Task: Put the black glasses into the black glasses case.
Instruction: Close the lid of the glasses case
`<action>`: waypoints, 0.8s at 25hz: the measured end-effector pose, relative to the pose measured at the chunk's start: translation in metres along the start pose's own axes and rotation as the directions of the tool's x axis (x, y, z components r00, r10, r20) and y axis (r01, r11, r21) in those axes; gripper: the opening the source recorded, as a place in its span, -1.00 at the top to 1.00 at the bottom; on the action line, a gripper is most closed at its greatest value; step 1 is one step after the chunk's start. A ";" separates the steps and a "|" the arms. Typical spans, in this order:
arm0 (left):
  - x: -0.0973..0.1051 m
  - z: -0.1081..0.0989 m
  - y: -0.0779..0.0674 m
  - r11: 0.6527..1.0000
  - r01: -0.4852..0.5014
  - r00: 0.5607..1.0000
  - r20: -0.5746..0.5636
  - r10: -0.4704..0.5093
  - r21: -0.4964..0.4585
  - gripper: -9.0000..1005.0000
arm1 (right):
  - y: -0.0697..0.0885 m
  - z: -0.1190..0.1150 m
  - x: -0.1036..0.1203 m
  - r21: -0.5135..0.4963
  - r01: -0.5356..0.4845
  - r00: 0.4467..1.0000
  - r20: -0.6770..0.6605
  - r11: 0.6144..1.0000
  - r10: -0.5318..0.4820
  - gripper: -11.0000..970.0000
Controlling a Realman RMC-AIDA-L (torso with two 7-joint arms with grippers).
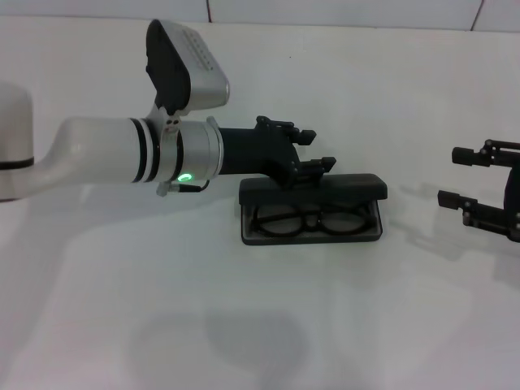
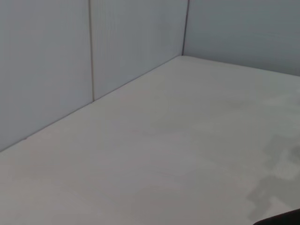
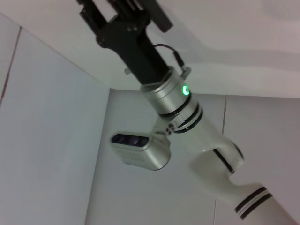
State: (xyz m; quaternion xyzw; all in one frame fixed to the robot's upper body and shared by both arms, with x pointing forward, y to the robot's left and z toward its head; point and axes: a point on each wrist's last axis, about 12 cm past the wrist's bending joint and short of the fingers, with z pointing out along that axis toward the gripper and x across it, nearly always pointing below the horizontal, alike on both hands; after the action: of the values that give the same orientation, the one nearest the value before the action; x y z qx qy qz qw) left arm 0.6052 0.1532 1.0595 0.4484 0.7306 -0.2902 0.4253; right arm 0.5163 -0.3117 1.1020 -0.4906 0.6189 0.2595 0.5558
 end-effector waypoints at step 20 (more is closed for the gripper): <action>0.004 -0.014 -0.013 0.999 -0.015 0.985 0.172 0.006 0.048 -0.13 | -0.002 0.000 0.000 0.001 0.004 1.000 -0.009 1.000 -0.004 -0.17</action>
State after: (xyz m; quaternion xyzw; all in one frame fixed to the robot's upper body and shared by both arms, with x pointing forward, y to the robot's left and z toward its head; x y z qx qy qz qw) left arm 0.5879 0.1606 1.0629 0.4359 0.6814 -0.3436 0.4771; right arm 0.5176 -0.3128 1.1020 -0.4928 0.6205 0.2559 0.5537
